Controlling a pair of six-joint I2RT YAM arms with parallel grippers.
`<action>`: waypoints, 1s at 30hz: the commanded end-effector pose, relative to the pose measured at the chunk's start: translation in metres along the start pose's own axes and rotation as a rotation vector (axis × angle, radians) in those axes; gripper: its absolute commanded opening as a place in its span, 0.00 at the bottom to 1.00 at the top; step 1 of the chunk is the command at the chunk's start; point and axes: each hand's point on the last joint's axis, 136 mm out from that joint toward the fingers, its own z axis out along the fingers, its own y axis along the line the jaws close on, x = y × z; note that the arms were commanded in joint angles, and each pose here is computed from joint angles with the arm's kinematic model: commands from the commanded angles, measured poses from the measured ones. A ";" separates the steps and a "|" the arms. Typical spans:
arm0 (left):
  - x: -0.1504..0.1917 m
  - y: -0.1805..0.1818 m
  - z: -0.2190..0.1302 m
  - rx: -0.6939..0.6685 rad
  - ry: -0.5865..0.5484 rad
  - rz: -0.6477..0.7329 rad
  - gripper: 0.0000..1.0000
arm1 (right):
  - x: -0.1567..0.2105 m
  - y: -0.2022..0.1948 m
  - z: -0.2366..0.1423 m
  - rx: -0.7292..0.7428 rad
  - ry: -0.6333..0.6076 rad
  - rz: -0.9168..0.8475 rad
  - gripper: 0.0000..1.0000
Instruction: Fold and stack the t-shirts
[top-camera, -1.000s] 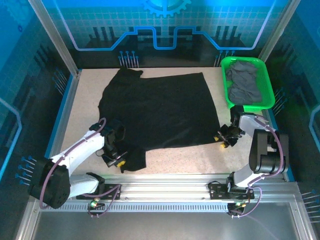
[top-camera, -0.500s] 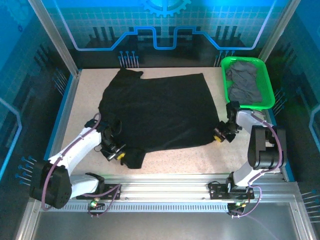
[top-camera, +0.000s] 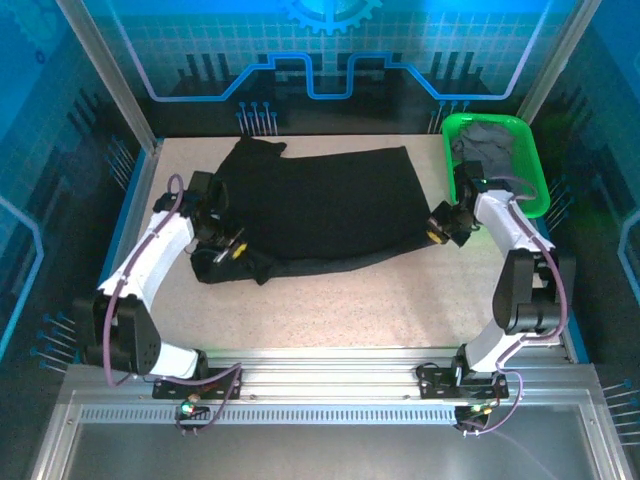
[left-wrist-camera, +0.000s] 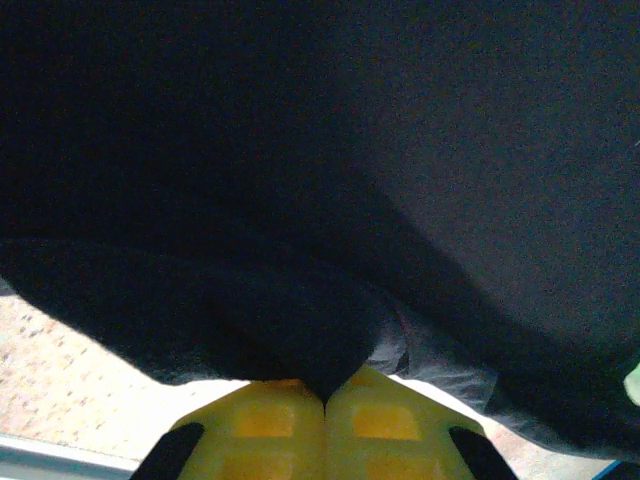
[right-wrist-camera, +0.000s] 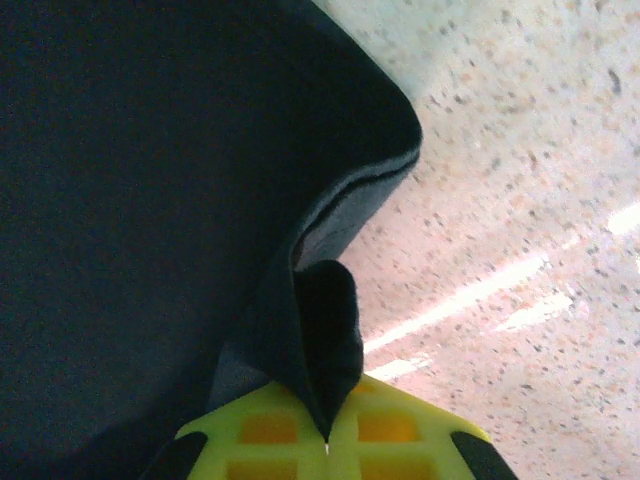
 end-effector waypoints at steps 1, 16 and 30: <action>-0.019 -0.016 -0.003 0.021 -0.018 0.045 0.00 | 0.000 0.007 0.006 0.026 0.042 0.017 0.00; -0.064 -0.015 0.013 -0.082 -0.079 0.101 0.00 | -0.034 0.029 0.030 0.063 0.019 0.031 0.00; -0.077 0.000 0.023 -0.134 -0.092 0.107 0.00 | -0.047 0.037 0.044 0.098 0.018 0.029 0.00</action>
